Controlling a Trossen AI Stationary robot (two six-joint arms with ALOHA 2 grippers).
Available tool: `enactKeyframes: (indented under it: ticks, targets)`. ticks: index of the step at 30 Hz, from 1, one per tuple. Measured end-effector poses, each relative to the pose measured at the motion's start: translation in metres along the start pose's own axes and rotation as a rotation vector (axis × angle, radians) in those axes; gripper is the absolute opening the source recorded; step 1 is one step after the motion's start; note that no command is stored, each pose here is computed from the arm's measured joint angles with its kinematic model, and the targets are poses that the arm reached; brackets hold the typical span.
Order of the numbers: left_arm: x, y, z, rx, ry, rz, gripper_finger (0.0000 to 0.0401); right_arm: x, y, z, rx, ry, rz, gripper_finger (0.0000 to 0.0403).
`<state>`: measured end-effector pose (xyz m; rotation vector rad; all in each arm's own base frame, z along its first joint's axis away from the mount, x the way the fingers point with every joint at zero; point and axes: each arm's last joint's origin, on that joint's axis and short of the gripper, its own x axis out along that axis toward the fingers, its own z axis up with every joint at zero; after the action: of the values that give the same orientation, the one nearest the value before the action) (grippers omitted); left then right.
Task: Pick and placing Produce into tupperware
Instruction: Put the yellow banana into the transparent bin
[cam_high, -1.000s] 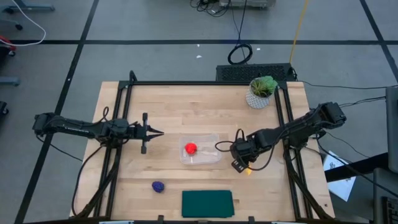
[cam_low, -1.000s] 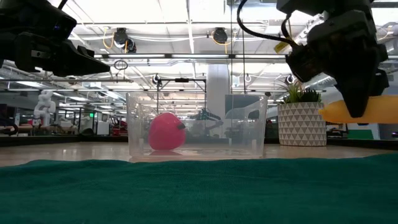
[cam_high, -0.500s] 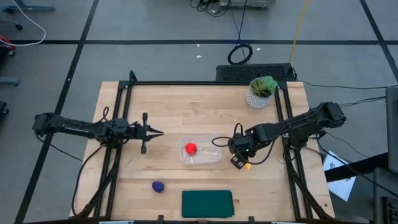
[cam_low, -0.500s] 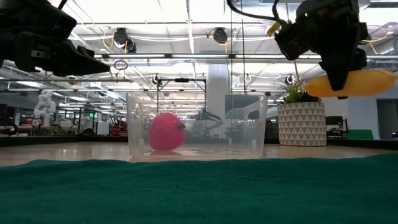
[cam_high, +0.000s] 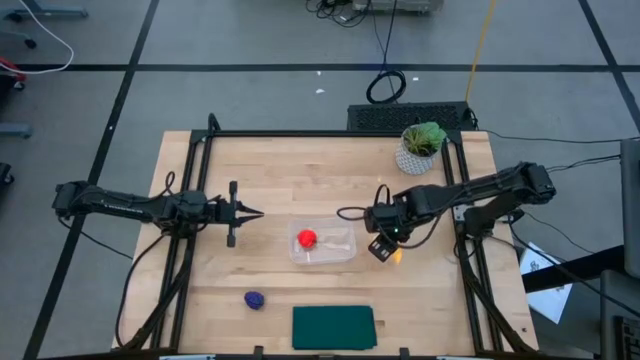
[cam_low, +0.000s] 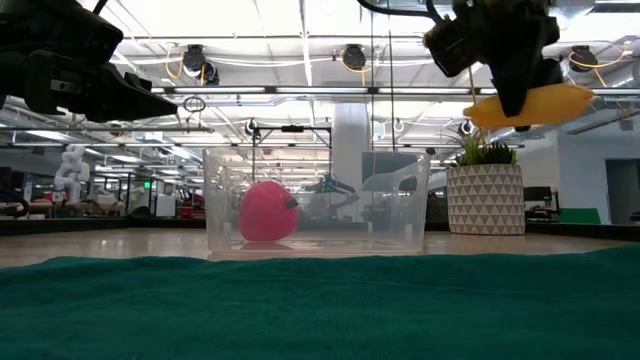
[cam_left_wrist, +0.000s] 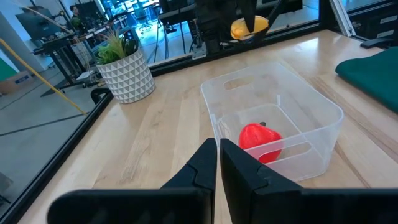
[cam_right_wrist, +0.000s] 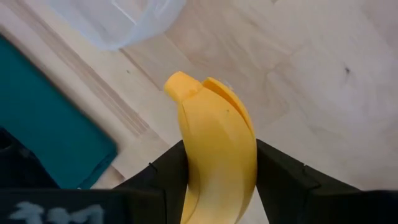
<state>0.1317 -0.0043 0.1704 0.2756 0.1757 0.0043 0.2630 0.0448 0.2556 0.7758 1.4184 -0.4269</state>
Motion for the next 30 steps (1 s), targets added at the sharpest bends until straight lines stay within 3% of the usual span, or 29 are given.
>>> enactKeyframes:
  ticks: [30]
  targets:
    - [0.000, 0.000, 0.000, 0.001, 0.000, 0.000, 0.0026, -0.050, -0.030, 0.032, 0.027, 0.051, -0.010, 0.0147]
